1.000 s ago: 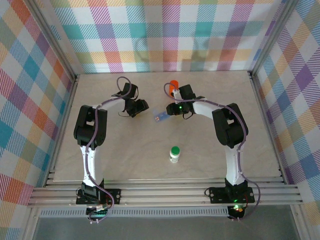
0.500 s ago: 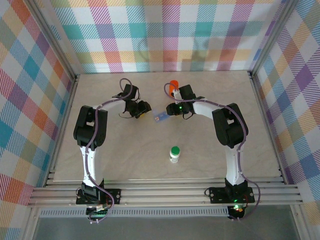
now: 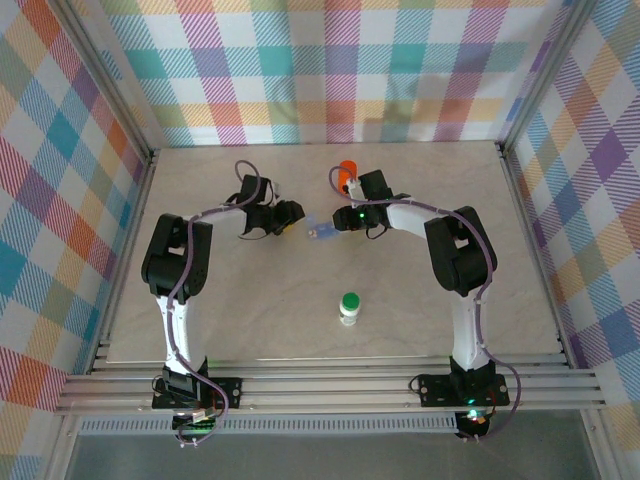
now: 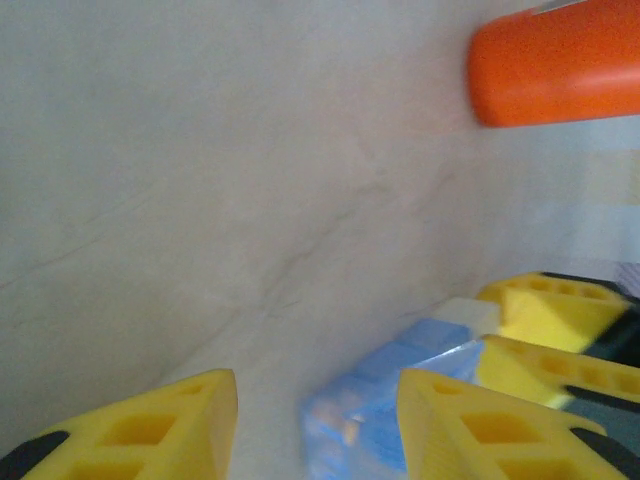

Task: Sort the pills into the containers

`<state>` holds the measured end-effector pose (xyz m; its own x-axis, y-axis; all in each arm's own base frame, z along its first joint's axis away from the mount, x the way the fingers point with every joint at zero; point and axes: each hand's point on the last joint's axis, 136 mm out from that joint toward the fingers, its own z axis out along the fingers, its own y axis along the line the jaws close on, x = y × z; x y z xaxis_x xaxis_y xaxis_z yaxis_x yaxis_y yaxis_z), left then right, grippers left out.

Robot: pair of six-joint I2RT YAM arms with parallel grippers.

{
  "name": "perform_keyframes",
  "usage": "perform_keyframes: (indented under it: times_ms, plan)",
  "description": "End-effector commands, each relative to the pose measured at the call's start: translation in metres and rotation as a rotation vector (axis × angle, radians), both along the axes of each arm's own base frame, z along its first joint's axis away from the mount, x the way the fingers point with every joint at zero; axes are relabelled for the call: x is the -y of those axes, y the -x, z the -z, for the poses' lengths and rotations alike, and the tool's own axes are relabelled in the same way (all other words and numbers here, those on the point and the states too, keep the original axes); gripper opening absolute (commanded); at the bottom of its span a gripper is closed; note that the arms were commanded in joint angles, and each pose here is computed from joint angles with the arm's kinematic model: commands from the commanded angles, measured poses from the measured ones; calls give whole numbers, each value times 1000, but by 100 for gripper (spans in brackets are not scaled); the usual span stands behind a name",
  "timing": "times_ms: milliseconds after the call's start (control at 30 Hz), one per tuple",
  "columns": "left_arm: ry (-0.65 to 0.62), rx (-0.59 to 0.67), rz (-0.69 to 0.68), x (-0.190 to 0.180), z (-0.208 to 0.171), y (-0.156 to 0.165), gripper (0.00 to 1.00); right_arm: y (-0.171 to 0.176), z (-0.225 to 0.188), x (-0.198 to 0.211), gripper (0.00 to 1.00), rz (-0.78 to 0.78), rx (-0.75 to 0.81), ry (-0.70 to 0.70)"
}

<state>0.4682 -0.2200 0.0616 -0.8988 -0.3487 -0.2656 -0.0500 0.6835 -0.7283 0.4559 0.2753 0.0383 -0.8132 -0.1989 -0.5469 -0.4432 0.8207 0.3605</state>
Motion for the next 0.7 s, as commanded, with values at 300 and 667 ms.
perform_keyframes:
  times_ms: [300, 667]
  plan:
    - [75, 170, 169, 20, -32, -7, 62, 21, 25, 3, 46, -24, -94, 22]
    - [59, 209, 111, 15, -42, -34, 64, 23, 28, 3, 46, -32, -107, 31]
